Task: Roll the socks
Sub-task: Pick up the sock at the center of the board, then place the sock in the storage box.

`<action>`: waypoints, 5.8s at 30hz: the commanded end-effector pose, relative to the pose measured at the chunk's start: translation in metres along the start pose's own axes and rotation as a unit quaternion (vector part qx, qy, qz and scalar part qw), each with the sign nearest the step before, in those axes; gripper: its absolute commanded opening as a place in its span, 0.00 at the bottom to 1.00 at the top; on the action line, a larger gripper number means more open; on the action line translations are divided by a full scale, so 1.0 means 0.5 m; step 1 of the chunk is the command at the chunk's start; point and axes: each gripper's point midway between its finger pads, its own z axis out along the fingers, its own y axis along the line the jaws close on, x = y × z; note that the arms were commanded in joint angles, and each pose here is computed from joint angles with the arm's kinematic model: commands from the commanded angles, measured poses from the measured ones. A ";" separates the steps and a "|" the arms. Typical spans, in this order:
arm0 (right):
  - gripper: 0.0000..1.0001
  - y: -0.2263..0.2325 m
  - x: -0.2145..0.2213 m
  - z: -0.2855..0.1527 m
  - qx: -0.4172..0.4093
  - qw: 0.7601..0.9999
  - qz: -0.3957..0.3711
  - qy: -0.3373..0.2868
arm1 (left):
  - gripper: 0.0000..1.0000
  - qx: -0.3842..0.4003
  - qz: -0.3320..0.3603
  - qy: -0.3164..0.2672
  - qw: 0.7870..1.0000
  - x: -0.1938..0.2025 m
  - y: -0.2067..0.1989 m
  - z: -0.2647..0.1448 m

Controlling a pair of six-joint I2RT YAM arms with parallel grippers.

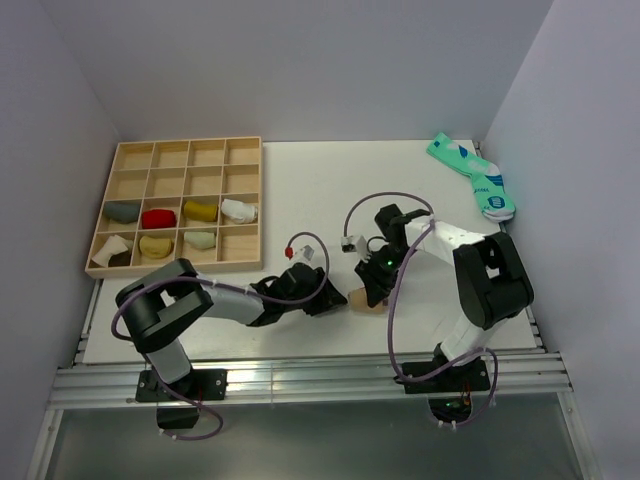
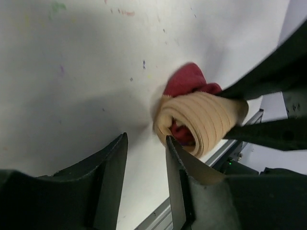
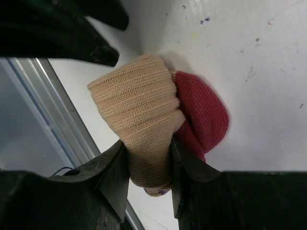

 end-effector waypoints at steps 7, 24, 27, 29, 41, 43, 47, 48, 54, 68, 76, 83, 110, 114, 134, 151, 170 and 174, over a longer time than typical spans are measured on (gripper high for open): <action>0.31 -0.061 0.020 0.019 0.044 0.998 0.043 0.030 | 0.46 0.031 -0.055 -0.048 0.997 0.051 -0.043 -0.009; 0.28 -0.060 0.020 0.022 0.048 0.997 0.061 0.018 | 0.48 0.117 -0.184 -0.146 0.965 0.067 -0.101 -0.016; 0.27 -0.058 0.017 0.019 0.044 0.997 0.068 0.012 | 0.49 0.130 -0.224 -0.169 0.951 0.060 -0.102 -0.009; 0.27 -0.054 0.016 0.018 0.039 0.996 0.075 0.007 | 0.50 0.131 -0.243 -0.175 0.945 0.067 -0.095 -0.001; 0.21 -0.038 -0.005 -0.001 0.027 0.997 0.074 -0.019 | 0.56 0.197 -0.306 -0.207 0.908 0.052 -0.107 0.009; 0.20 -0.031 -0.017 -0.009 0.018 0.997 0.072 -0.029 | 0.60 0.207 -0.303 -0.215 0.905 0.045 -0.111 0.004; 0.19 -0.010 -0.042 -0.032 -0.004 0.997 0.068 -0.046 | 0.66 0.214 -0.295 -0.233 0.902 0.024 -0.120 -0.011; 0.19 -0.007 -0.051 -0.039 -0.002 0.997 0.065 -0.053 | 0.66 0.208 -0.289 -0.235 0.904 0.022 -0.117 -0.010; 0.19 -0.006 -0.098 -0.086 0.021 0.995 0.051 -0.083 | 0.67 0.195 -0.279 -0.228 0.912 0.018 -0.128 -0.012; 0.19 0.008 -0.146 -0.150 0.062 0.990 0.031 -0.119 | 0.68 0.237 -0.263 -0.257 0.899 -0.053 -0.187 -0.076; 0.18 -0.009 -0.166 -0.180 0.134 0.979 0.028 -0.152 | 0.69 0.256 -0.262 -0.240 0.899 -0.050 -0.213 -0.089; 0.17 -0.007 -0.188 -0.214 0.188 0.966 0.007 -0.179 | 0.73 0.271 -0.267 -0.231 0.895 -0.048 -0.220 -0.097; 0.16 0.074 -0.211 -0.214 0.219 0.953 -0.043 -0.204 | 0.85 0.312 -0.270 -0.253 0.875 -0.118 -0.267 -0.120; 0.16 0.091 -0.208 -0.207 0.204 0.957 -0.047 -0.200 | 0.86 0.314 -0.270 -0.250 0.875 -0.122 -0.269 -0.116; 0.17 0.150 -0.203 -0.173 0.107 0.977 -0.031 -0.184 | 0.76 0.312 -0.251 -0.271 0.875 -0.141 -0.271 -0.135; 0.34 0.149 -0.148 -0.161 0.113 0.983 -0.061 -0.130 | 0.02 0.285 -0.210 -0.275 0.894 -0.139 -0.252 -0.138; 0.77 0.142 -0.150 -0.254 0.202 0.961 -0.074 -0.177 | 0.00 0.280 -0.181 -0.298 0.894 -0.215 -0.207 -0.205; 0.77 0.123 -0.149 -0.290 0.225 0.954 -0.068 -0.188 | 0.00 0.247 -0.180 -0.314 0.899 -0.247 -0.161 -0.245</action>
